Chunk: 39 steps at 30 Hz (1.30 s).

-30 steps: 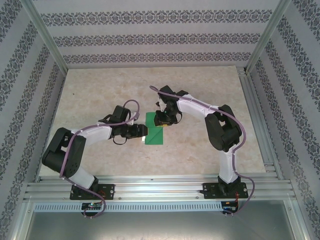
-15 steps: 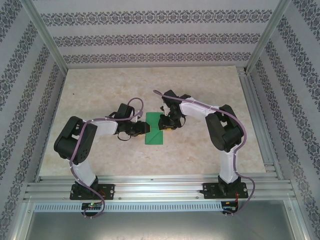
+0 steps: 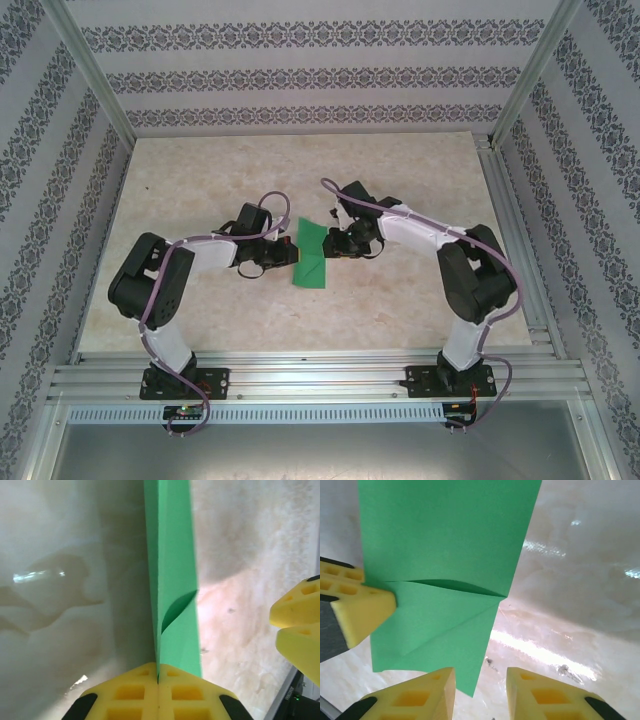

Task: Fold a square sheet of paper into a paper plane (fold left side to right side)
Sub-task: Turn over the paper at the center of the table.

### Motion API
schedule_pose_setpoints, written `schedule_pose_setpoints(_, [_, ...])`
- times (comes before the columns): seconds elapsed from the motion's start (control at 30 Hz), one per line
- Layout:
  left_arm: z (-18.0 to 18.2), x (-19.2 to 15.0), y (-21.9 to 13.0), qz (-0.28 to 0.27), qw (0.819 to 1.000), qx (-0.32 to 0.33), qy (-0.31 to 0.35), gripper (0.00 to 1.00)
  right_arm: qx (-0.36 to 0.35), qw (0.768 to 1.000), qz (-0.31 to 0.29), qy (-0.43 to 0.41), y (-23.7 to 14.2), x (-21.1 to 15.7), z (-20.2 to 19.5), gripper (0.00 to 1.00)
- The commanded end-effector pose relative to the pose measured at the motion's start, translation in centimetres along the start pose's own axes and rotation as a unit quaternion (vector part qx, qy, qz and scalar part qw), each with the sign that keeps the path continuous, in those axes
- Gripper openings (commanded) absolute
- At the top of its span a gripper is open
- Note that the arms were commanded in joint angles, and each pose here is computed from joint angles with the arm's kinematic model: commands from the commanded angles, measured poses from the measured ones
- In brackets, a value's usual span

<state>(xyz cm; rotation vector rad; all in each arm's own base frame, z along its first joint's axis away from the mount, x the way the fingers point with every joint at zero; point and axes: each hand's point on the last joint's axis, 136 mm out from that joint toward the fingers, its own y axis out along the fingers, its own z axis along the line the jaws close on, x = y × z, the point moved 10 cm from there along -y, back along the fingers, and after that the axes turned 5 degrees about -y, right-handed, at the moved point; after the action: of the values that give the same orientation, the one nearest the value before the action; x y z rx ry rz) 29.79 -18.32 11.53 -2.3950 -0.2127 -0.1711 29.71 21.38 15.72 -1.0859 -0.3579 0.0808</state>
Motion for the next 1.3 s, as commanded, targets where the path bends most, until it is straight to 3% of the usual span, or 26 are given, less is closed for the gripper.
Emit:
schedule_pose_setpoints(0.0, [-3.1, 0.4, -1.9, -0.032, 0.998, -0.028, 0.042, 0.03, -0.002, 0.993, -0.113, -0.024, -3.4, 0.4, 0.6, 0.34])
schedule_pose_setpoints(0.17, [-5.7, 0.6, -5.8, -0.089, 0.996, -0.008, 0.002, 0.02, -0.054, 0.956, -0.263, -0.117, -8.4, -2.2, 2.3, 0.46])
schedule_pose_setpoints(0.27, [-6.7, 0.7, -8.0, -0.134, 0.989, 0.011, -0.057, 0.0, -0.075, 0.911, -0.346, -0.214, -10.1, -4.4, 3.9, 0.6])
schedule_pose_setpoints(0.4, [-7.3, 0.4, -10.0, -0.164, 0.972, 0.036, -0.166, 0.0, -0.08, 0.825, -0.425, -0.364, -10.3, -7.9, 6.6, 0.74])
schedule_pose_setpoints(0.47, [-7.3, 0.1, -10.4, -0.161, 0.961, 0.037, -0.223, 0.0, -0.091, 0.767, -0.452, -0.446, -9.6, -9.6, 8.3, 0.78])
schedule_pose_setpoints(0.53, [-7.0, -0.4, -10.2, -0.149, 0.944, 0.033, -0.292, 0.0, -0.113, 0.704, -0.473, -0.518, -8.5, -11.1, 10.0, 0.9])
schedule_pose_setpoints(0.6, [-6.7, -0.9, -10.0, -0.134, 0.928, 0.031, -0.348, 0.0, -0.139, 0.66, -0.48, -0.561, -7.3, -11.8, 11.2, 0.98])
schedule_pose_setpoints(0.67, [-6.5, -1.4, -10.0, -0.12, 0.915, 0.042, -0.384, 0.0, -0.165, 0.631, -0.476, -0.59, -6.3, -11.9, 12.5, 0.98])
schedule_pose_setpoints(0.8, [-6.7, -1.9, -10.6, -0.111, 0.907, 0.062, -0.401, 0.0, -0.195, 0.602, -0.489, -0.601, -4.6, -10.9, 14.0, 0.98])
schedule_pose_setpoints(0.9, [-6.9, -2.2, -10.8, -0.106, 0.906, 0.059, -0.406, 0.0, -0.205, 0.599, -0.491, -0.598, -3.4, -10.0, 14.4, 0.96])
schedule_pose_setpoints(1.27, [-7.1, -2.8, -11.4, -0.106, 0.907, 0.052, -0.404, 0.0, -0.174, 0.651, -0.443, -0.591, -1.1, -8.6, 13.7, 0.6])
